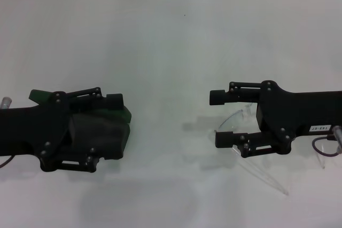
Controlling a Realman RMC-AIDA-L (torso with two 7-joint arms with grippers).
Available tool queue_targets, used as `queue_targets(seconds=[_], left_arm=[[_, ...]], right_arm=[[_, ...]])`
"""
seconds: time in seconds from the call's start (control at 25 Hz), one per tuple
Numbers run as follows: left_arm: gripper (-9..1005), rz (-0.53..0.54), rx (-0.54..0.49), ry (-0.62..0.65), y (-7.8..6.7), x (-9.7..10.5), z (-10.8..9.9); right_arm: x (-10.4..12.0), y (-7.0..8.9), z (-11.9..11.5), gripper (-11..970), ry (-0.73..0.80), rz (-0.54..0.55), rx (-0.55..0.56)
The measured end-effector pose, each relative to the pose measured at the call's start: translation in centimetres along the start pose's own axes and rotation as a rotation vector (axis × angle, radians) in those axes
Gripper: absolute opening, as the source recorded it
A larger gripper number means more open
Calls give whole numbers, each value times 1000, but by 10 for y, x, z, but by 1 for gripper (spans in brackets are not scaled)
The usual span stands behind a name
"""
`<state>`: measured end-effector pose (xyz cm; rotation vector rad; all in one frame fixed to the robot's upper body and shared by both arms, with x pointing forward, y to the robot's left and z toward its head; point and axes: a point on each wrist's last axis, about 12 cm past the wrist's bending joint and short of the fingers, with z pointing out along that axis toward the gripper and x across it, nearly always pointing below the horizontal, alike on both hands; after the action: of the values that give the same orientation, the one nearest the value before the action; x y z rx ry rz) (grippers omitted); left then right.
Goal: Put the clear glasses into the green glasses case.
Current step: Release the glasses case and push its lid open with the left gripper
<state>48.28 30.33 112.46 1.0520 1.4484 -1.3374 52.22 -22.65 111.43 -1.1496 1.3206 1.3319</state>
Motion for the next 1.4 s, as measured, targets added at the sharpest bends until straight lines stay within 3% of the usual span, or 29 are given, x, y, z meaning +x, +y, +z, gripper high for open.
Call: queue_targets(seconds=[0.84, 1.0, 1.12, 1.2, 1.32, 1.4], left_arm=[[853, 4, 3, 10, 3, -2, 2], [846, 2, -34, 57, 9, -17, 1], [841, 40, -130, 212, 20, -49, 2], [838, 102, -212, 387, 25, -71, 6], [833, 205, -291, 635, 36, -96, 15], [788, 234, -309, 731, 43, -104, 19]], right_arm=[[3, 4, -3, 761, -9, 12, 8], [4, 3, -8, 760, -17, 10, 43], [6, 0, -16, 759, -14, 6, 98], [6, -3, -22, 759, -16, 4, 146], [8, -2, -33, 758, -30, 12, 206], [10, 1, -39, 758, -50, 19, 233]])
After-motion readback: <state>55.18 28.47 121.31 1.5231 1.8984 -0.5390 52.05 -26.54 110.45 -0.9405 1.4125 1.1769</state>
